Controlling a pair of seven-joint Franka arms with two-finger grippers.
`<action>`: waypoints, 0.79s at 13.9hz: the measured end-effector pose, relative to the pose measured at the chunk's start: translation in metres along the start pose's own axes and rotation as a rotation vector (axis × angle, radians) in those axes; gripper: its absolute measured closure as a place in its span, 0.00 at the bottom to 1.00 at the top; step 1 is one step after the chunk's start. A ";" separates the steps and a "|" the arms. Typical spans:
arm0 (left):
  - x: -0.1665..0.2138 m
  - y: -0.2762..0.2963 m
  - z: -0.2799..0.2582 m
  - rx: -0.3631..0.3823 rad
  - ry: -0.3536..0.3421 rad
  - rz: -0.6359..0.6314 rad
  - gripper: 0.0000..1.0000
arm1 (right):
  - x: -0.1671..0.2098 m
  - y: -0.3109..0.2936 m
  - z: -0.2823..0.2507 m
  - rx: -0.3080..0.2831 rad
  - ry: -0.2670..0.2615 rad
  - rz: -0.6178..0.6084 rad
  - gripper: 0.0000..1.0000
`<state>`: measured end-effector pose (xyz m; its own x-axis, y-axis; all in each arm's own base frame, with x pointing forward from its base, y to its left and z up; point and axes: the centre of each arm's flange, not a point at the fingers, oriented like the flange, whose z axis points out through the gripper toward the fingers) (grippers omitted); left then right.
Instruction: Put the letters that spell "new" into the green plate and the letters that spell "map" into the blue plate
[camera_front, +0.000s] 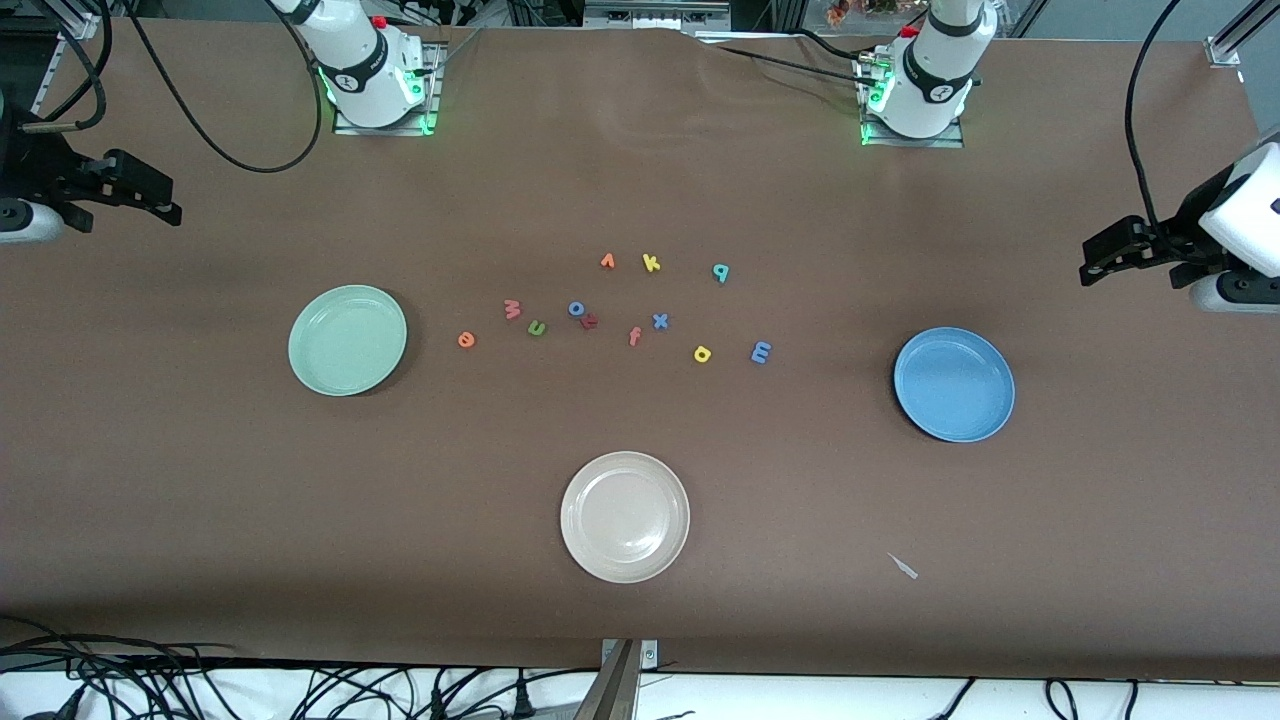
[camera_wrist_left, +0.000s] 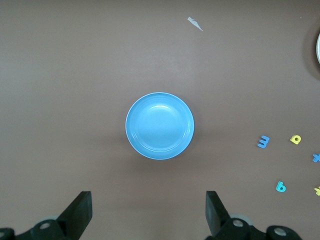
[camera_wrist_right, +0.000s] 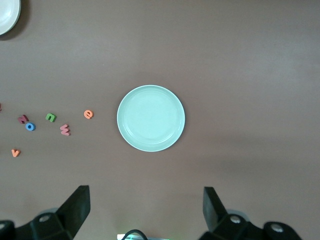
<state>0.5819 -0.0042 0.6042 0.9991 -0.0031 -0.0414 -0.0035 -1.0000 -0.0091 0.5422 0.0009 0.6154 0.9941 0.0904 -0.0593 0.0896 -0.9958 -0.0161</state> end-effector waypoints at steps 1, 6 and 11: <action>0.000 -0.005 0.000 0.000 -0.001 -0.009 0.00 | 0.000 0.000 0.000 0.000 0.001 0.000 0.00; 0.000 -0.009 0.002 -0.001 -0.005 -0.015 0.00 | 0.001 0.000 -0.001 -0.001 0.006 0.000 0.00; 0.000 -0.009 0.002 -0.001 -0.005 -0.014 0.00 | 0.001 -0.001 -0.001 -0.001 0.010 -0.002 0.00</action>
<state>0.5817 0.0044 0.6024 0.9989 0.0110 -0.0464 0.0106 -0.9999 -0.0091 0.5433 0.0020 0.6163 0.9945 0.0922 -0.0493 0.0916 -0.9957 -0.0152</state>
